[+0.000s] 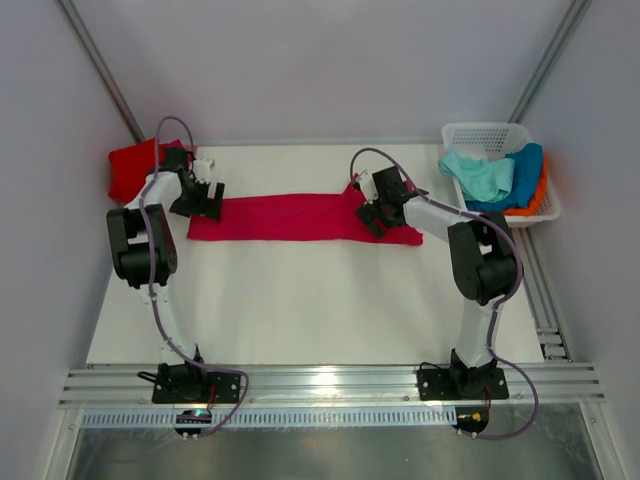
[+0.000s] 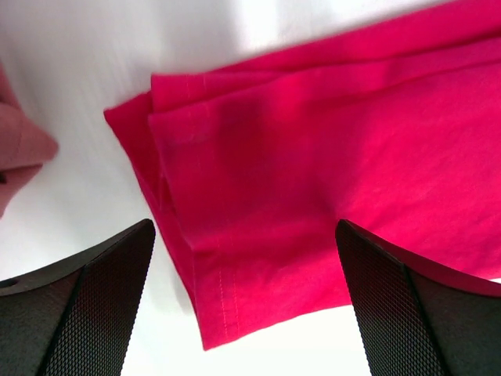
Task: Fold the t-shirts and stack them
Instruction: Fold the tshirt
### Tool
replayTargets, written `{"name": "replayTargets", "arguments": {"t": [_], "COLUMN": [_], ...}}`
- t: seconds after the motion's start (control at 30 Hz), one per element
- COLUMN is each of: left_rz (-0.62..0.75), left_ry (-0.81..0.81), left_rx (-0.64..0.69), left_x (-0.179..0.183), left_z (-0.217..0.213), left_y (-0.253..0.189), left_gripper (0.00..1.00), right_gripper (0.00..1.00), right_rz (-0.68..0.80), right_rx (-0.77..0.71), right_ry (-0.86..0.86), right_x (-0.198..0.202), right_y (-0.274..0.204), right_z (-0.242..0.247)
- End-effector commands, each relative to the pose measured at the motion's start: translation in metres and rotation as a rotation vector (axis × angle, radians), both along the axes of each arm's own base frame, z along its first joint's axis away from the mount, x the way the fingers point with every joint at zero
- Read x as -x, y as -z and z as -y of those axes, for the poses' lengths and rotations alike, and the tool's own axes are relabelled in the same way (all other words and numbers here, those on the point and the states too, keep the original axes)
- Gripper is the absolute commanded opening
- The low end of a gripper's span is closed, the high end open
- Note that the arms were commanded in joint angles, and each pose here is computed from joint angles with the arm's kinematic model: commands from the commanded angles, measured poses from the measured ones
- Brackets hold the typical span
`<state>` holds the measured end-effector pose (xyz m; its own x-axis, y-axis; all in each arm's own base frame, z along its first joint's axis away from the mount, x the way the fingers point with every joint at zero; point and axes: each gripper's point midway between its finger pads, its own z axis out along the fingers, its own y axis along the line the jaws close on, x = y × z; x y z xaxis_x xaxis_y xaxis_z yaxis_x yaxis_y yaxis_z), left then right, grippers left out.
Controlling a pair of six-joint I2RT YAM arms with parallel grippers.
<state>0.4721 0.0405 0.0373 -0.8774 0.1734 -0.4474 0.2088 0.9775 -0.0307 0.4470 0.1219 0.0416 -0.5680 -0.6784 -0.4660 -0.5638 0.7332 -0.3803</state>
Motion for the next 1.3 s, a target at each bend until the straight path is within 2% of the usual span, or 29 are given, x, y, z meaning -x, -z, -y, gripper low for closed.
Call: {"name": "replayTargets", "arguments": {"t": [0.0, 0.13, 0.27, 0.43, 0.63, 0.7, 0.73, 0.77, 0.8, 0.83, 0.87, 0.9, 0.93, 0.97, 1.0, 1.03, 1.1, 1.13, 1.23, 1.27], "left_rz": [0.011, 0.055, 0.192, 0.453, 0.729, 0.843, 0.986, 0.994, 0.966, 0.884, 0.835, 0.742, 0.696, 0.668, 0.679, 0.707, 0.744, 0.752, 0.737, 0.698], "left_ry": [0.007, 0.014, 0.024, 0.074, 0.147, 0.073, 0.010, -0.059, -0.037, 0.033, 0.118, 0.165, 0.161, 0.146, 0.138, 0.117, 0.118, 0.099, 0.032, 0.016], "left_rx": [-0.062, -0.041, 0.027, 0.140, 0.159, 0.109, 0.107, 0.142, 0.277, 0.309, 0.332, 0.381, 0.403, 0.414, 0.408, 0.367, 0.277, 0.198, 0.166, 0.188], "left_x": [0.015, 0.027, 0.030, 0.039, 0.068, 0.086, 0.082, 0.091, 0.093, 0.099, 0.103, 0.103, 0.104, 0.105, 0.105, 0.101, 0.096, 0.093, 0.089, 0.093], "left_z": [-0.010, -0.004, 0.012, 0.040, 0.057, 0.047, 0.040, 0.038, 0.058, 0.071, 0.082, 0.092, 0.095, 0.095, 0.094, 0.086, 0.074, 0.061, 0.050, 0.053], "left_y": [-0.018, -0.033, -0.081, -0.186, -0.297, -0.315, -0.341, -0.326, -0.320, -0.299, -0.294, -0.275, -0.268, -0.260, -0.258, -0.257, -0.243, -0.237, -0.211, -0.182], "left_gripper": [0.99, 0.99, 0.99, 0.99, 0.99, 0.99, 0.99, 0.99, 0.99, 0.99, 0.86, 0.80, 0.72, 0.58, 0.54, 0.52, 0.54, 0.54, 0.57, 0.58], "right_gripper": [0.99, 0.99, 0.99, 0.99, 1.00, 0.99, 0.99, 0.99, 1.00, 0.99, 1.00, 0.99, 0.99, 0.99, 0.98, 0.97, 0.95, 0.89, 0.88, 0.88], "right_rz": [-0.019, 0.010, 0.055, 0.196, 0.420, 0.467, 0.483, 0.503, 0.495, 0.425, 0.385, 0.361, 0.328, 0.326, 0.328, 0.338, 0.344, 0.327, 0.301, 0.307], "right_rx": [0.046, 0.054, 0.026, -0.099, -0.233, -0.287, -0.312, -0.343, -0.367, -0.394, -0.408, -0.411, -0.407, -0.419, -0.421, -0.414, -0.428, -0.419, -0.408, -0.396], "right_ry": [0.019, -0.008, -0.027, -0.020, -0.054, -0.040, -0.017, 0.010, 0.040, -0.028, -0.061, -0.067, -0.096, -0.095, -0.097, -0.117, -0.115, -0.124, -0.123, -0.107], "right_x": [0.011, 0.020, 0.025, 0.024, 0.043, 0.049, 0.051, 0.054, 0.055, 0.064, 0.065, 0.067, 0.070, 0.069, 0.069, 0.069, 0.069, 0.071, 0.071, 0.069], "right_y": [0.004, -0.002, -0.029, -0.117, -0.211, -0.220, -0.214, -0.215, -0.209, -0.192, -0.183, -0.178, -0.173, -0.173, -0.172, -0.169, -0.166, -0.157, -0.144, -0.142], "right_z": [0.018, 0.022, 0.021, 0.008, 0.005, 0.004, 0.005, 0.007, 0.011, 0.001, -0.005, -0.005, -0.009, -0.011, -0.011, -0.012, -0.013, -0.013, -0.012, -0.008]}}
